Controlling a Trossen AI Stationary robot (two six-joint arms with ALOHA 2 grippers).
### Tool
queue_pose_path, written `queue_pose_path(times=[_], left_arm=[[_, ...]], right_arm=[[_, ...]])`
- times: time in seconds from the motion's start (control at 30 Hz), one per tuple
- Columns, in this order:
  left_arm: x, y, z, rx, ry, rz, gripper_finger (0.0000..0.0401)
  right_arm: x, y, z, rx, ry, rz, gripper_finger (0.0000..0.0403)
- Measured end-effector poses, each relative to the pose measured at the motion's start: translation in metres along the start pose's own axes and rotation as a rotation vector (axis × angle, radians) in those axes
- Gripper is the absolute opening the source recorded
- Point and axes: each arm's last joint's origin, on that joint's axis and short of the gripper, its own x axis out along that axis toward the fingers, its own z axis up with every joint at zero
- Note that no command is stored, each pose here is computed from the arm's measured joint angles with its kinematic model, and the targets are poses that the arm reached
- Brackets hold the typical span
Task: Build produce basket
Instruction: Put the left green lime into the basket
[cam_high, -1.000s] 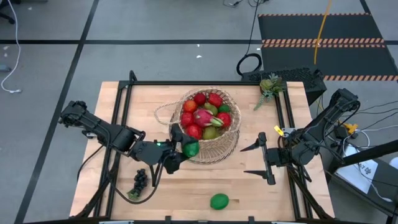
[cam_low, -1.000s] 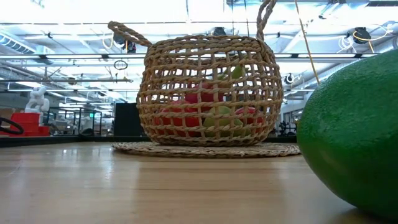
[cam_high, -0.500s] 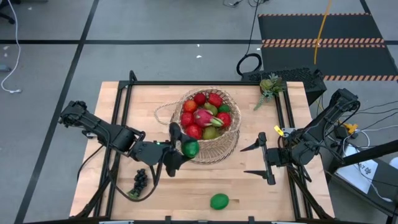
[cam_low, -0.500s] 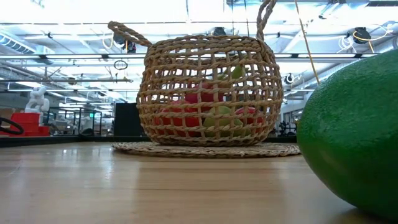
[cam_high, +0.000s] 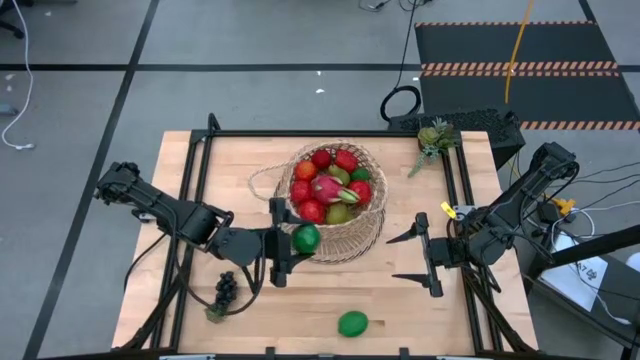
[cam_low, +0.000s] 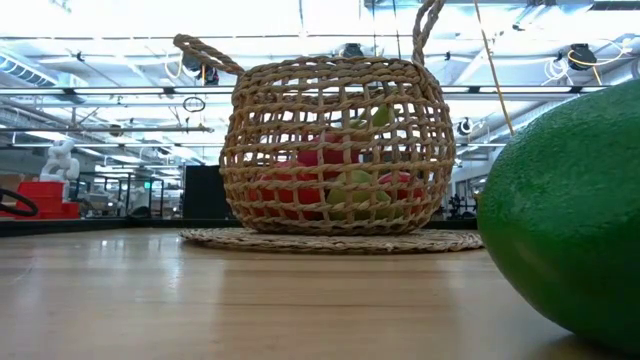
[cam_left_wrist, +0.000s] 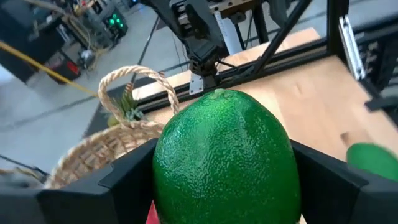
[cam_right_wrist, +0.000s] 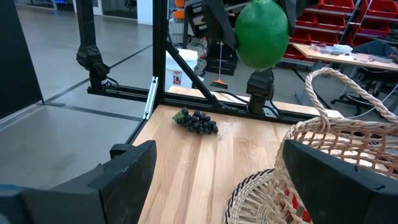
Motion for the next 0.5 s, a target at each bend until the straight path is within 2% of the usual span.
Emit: queue_pose_path(times=[0.5], left_arm=[[0.0001, -0.0006, 0.0000, -0.520, 0.002, -0.017, 0.0312]], right_arm=[[0.0000, 0.0000, 0.0000, 0.000, 0.000, 0.000, 0.0343]])
